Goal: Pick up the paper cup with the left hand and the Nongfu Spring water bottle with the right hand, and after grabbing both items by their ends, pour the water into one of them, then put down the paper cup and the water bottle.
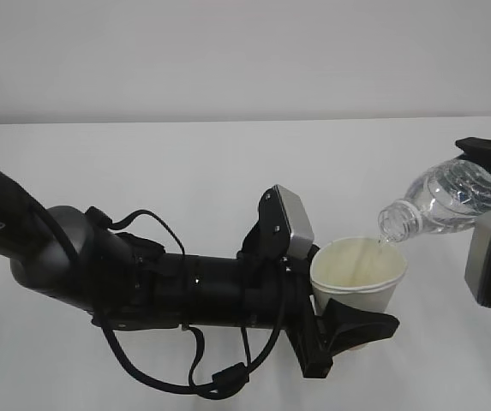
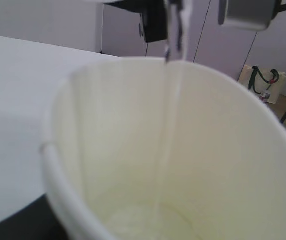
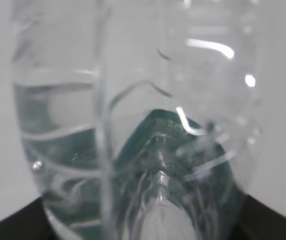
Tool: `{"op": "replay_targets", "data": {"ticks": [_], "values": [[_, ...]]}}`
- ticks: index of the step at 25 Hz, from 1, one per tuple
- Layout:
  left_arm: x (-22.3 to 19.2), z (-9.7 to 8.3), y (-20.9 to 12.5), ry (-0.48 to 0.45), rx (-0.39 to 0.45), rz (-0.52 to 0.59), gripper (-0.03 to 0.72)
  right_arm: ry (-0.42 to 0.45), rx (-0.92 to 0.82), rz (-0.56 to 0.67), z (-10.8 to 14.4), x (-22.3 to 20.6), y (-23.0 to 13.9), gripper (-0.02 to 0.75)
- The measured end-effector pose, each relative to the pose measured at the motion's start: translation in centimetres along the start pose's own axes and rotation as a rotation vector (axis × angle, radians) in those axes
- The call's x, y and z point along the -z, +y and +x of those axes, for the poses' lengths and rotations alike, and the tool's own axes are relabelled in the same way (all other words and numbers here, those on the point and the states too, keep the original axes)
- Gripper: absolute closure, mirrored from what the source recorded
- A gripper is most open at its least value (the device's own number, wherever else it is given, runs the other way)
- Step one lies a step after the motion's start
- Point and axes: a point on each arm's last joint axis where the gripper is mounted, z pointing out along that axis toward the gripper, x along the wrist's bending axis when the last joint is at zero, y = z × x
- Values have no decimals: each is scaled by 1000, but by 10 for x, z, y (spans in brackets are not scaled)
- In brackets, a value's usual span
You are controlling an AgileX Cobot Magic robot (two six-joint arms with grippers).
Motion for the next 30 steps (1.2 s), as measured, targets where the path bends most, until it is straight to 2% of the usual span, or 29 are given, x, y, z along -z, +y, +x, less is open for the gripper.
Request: {"op": "replay_targets", "data": {"ticks": [30], "values": [[0,0,0,0,0,0,246,1,6,-5,0,0,0,311]]}}
